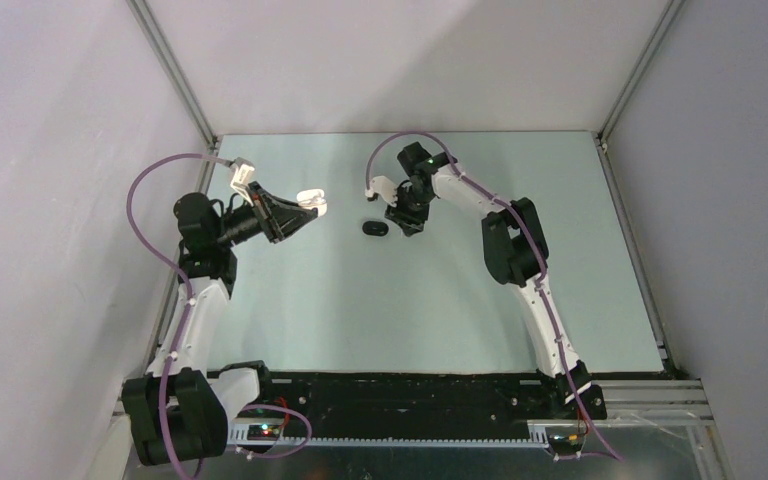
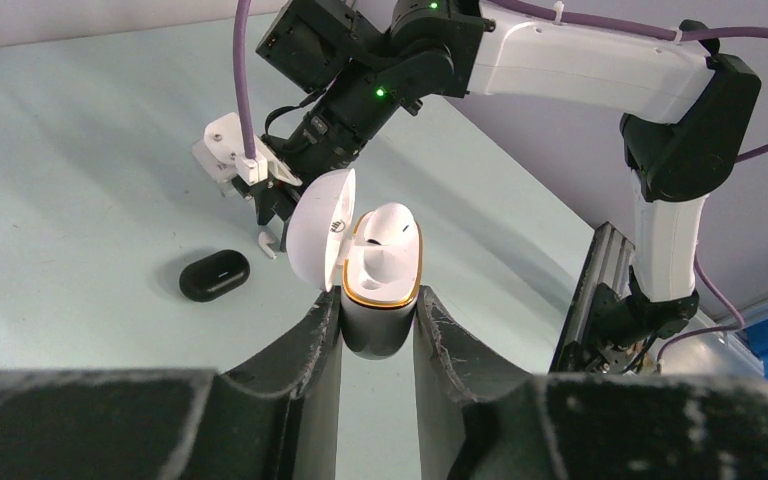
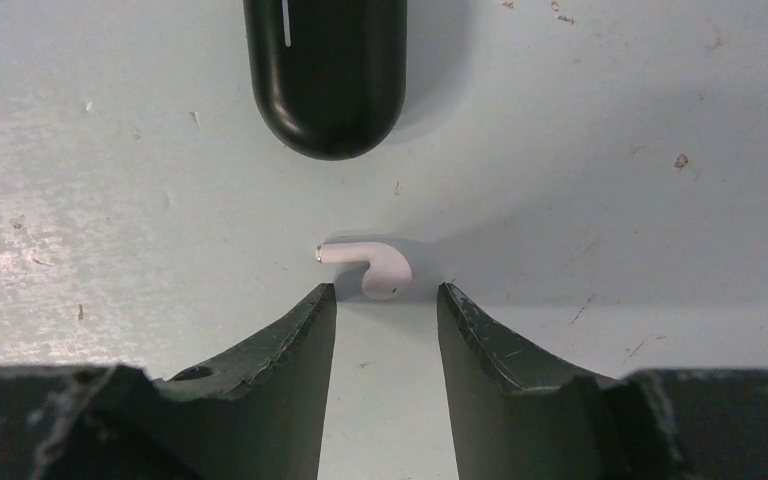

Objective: Insert the wireless bluetooth earbuds into the charging case
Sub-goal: Pick up the left earbud from the center of the board.

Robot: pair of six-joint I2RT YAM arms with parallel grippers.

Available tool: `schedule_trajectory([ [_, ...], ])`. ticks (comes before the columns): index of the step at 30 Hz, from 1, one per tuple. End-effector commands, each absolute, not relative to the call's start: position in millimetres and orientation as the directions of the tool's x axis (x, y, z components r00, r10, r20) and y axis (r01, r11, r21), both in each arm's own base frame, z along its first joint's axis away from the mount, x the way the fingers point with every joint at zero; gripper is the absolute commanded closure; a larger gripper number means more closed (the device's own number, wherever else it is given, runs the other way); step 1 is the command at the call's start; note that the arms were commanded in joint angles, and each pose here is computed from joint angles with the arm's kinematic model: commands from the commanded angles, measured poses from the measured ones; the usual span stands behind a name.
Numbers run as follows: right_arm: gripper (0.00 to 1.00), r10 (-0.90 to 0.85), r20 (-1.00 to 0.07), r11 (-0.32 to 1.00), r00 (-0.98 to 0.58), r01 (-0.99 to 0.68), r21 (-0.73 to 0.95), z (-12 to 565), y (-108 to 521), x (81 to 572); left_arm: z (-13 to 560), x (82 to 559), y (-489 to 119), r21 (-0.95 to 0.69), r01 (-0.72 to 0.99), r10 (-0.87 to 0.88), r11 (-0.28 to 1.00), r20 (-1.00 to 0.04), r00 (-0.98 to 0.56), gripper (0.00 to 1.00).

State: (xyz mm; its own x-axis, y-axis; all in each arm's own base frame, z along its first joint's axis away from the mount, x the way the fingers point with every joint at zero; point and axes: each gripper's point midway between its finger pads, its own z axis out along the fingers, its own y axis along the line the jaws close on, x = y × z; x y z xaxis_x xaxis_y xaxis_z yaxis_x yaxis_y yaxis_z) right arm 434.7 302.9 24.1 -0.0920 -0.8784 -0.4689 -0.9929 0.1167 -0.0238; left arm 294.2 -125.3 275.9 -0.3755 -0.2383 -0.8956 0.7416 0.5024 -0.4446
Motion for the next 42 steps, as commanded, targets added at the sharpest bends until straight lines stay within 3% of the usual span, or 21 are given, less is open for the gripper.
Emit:
schedule_trajectory([
  [1,0.54,-0.868,-0.491,0.101,-0.073,-0.994,-0.03,26.0,312.4,438.8,290.1,298.5,-120.7,-0.39,0.756,-0.235,0.526,-0.921,-0.311,1.0],
  [10,0.62,-0.866,-0.495,0.091,-0.066,-0.995,-0.026,25.8,313.8,437.5,290.0,297.8,-120.8,-0.39,0.756,-0.236,0.526,-0.921,-0.311,1.0],
  [20,0.61,-0.866,-0.499,0.067,-0.042,-0.997,-0.034,23.9,323.2,433.8,291.5,295.7,-121.3,-0.389,0.757,-0.236,0.525,-0.921,-0.31,1.0],
  [34,0.81,-0.865,-0.497,0.105,-0.064,-0.993,-0.055,43.6,309.8,436.9,289.2,295.2,-123.0,-0.391,0.756,-0.235,0.525,-0.92,-0.313,1.0],
  [38,0.99,-0.853,-0.521,0.122,0.002,-0.971,-0.204,93.0,308.8,444.9,286.1,302.2,-124.1,-0.402,0.731,-0.252,0.552,-0.916,-0.313,1.0],
  [42,1.0,-0.822,-0.553,0.149,0.137,-0.885,-0.441,166.5,307.0,441.8,284.2,309.8,-131.8,-0.403,0.724,-0.28,0.56,-0.914,-0.292,1.0],
])
